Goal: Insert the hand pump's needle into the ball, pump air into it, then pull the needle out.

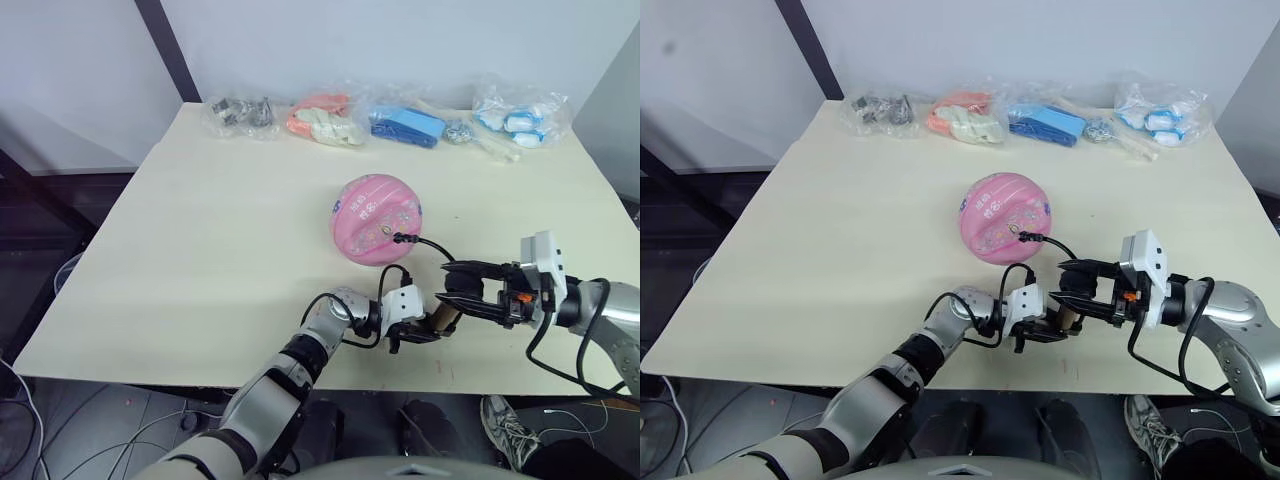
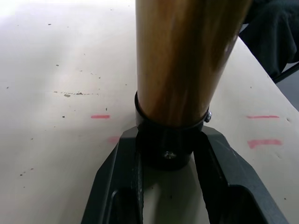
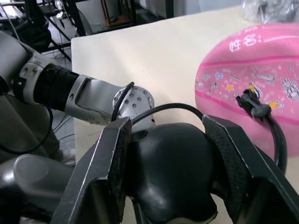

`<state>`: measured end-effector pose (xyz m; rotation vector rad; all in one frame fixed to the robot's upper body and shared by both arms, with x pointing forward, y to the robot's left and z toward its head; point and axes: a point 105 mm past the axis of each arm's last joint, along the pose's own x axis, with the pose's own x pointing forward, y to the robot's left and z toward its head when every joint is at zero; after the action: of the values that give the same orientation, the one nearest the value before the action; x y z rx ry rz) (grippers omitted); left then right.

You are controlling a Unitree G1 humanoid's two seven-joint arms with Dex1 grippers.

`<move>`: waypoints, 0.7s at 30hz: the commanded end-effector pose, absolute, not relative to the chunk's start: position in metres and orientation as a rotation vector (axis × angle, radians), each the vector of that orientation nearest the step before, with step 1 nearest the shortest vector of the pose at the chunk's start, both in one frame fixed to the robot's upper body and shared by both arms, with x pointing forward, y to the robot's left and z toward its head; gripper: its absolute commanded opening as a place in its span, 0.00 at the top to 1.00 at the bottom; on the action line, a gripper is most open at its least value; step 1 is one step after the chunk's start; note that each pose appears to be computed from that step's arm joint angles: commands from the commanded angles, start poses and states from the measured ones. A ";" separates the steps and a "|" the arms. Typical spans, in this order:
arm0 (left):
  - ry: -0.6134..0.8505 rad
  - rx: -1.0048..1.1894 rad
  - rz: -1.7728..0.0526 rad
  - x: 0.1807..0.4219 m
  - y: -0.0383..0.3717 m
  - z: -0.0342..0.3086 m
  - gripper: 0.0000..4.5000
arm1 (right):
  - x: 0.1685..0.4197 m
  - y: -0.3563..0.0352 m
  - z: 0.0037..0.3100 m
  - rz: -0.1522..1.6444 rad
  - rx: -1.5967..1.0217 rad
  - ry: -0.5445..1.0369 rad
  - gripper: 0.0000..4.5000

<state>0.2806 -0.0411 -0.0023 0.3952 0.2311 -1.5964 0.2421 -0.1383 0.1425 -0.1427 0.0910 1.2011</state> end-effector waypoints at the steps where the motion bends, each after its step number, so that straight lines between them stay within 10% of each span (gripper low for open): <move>1: 0.344 0.405 -1.591 0.274 -0.029 -0.024 0.77 | 0.246 -0.150 0.119 1.135 -0.137 0.211 0.57; 21: 0.347 0.398 -1.593 0.273 -0.032 -0.025 0.77 | 0.216 -0.174 0.298 1.257 -0.188 0.065 0.57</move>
<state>0.2801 -0.0461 0.0023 0.3872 0.2115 -1.6074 0.2229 -0.1712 0.2676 -0.1438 0.1669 1.2643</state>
